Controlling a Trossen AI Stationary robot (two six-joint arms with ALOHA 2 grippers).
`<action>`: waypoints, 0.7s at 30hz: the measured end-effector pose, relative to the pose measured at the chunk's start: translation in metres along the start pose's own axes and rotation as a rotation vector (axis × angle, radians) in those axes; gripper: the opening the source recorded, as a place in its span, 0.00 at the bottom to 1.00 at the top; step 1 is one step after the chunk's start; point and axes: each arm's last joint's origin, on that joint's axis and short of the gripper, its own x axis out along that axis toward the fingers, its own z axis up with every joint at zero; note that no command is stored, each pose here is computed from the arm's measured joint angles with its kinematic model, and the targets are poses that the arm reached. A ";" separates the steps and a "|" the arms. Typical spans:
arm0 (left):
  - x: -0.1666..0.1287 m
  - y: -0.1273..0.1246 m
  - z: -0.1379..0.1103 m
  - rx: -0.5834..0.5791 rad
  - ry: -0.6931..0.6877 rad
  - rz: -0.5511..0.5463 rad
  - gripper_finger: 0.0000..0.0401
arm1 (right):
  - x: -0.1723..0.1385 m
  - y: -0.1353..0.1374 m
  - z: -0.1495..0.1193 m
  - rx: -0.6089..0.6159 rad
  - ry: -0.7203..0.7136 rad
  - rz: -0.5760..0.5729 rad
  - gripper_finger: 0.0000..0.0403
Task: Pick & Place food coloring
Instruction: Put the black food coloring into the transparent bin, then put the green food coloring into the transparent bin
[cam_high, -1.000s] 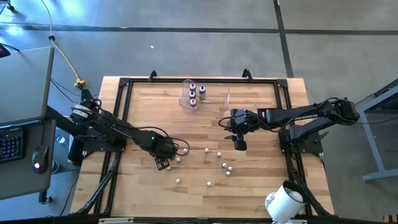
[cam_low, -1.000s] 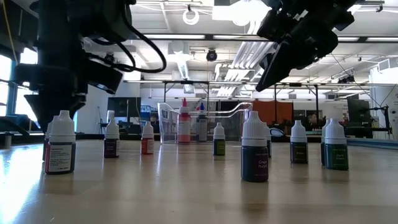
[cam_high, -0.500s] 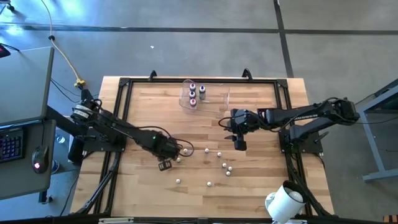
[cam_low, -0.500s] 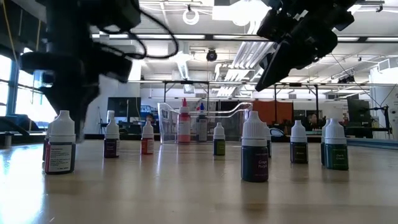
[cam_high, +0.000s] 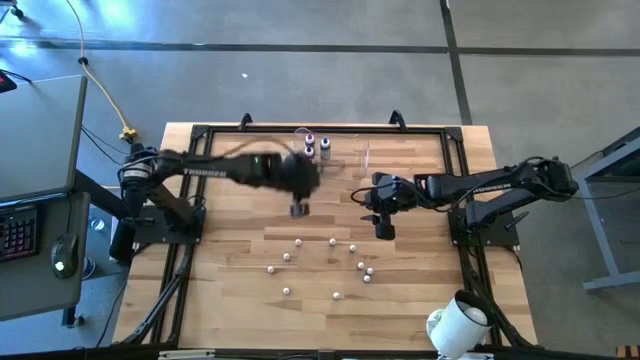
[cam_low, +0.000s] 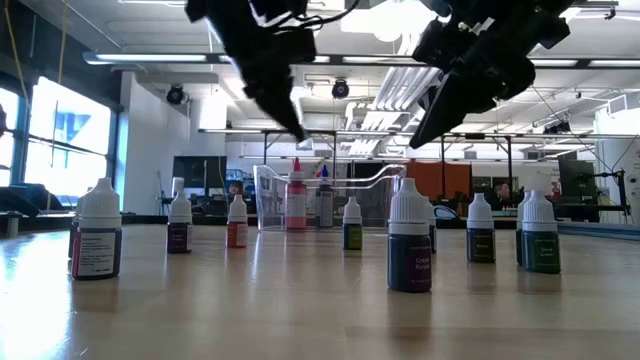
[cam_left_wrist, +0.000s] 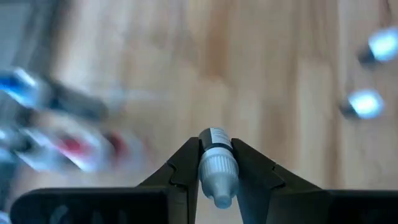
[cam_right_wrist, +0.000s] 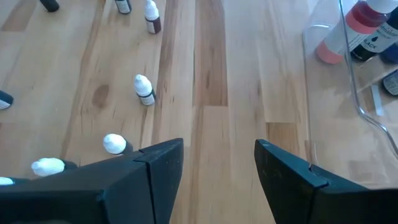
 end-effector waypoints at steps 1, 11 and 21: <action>0.001 0.011 0.004 0.006 -0.046 0.000 0.18 | 0.000 0.000 0.000 0.000 0.002 0.000 0.48; 0.055 0.079 0.003 -0.020 -0.212 0.064 0.25 | 0.000 0.000 0.001 0.000 -0.004 0.000 0.48; 0.074 0.078 0.001 -0.025 -0.153 0.145 0.40 | 0.004 0.004 0.006 -0.165 -0.171 0.125 0.48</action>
